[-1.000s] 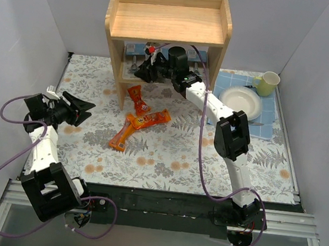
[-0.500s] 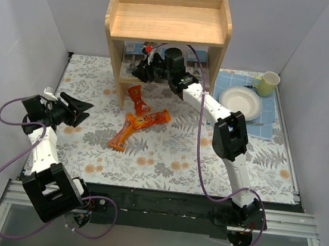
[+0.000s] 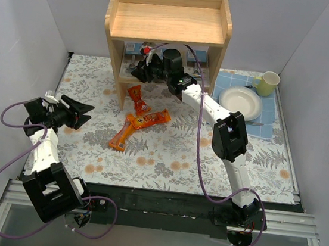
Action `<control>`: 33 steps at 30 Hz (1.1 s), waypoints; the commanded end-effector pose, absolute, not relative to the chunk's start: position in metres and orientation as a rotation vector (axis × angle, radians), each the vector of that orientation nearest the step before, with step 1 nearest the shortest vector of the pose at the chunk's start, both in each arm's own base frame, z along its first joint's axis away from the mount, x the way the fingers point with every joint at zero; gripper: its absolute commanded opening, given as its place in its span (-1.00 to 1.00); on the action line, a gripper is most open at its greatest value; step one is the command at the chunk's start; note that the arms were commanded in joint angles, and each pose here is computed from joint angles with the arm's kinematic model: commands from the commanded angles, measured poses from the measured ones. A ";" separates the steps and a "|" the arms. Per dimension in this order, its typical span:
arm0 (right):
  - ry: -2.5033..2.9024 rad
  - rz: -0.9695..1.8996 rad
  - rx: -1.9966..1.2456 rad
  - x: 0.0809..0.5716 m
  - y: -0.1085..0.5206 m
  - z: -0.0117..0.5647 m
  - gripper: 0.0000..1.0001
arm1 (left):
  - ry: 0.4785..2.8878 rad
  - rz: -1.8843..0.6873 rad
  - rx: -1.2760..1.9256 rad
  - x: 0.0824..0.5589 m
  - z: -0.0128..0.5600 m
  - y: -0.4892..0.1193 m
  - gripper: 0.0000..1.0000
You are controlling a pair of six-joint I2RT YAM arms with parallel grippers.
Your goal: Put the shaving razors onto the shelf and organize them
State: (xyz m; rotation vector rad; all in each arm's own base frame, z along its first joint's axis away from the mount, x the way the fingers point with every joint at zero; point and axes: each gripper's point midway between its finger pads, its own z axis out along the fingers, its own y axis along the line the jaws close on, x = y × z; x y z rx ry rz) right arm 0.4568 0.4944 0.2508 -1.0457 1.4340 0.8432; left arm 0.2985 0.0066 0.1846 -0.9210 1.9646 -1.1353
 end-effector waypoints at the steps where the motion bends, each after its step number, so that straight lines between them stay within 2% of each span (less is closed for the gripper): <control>1: 1.430 0.926 -1.164 0.412 0.520 0.234 -0.13 | 1.938 -1.143 -0.891 0.300 0.192 0.007 0.11; 7: 1.420 0.872 -1.123 0.417 0.512 0.252 -0.01 | 1.927 -1.154 -0.897 0.304 0.195 0.009 0.12; 15: 1.327 0.798 -1.113 0.400 0.485 0.303 0.13 | 1.899 -1.180 -0.873 0.314 0.211 0.012 0.17; 22: 1.339 0.713 -1.144 0.403 0.468 0.291 0.15 | 1.879 -1.210 -0.883 0.318 0.210 0.013 0.18; 33: 1.323 0.714 -1.175 0.430 0.483 0.270 0.16 | 1.893 -1.194 -0.863 0.317 0.205 0.014 0.18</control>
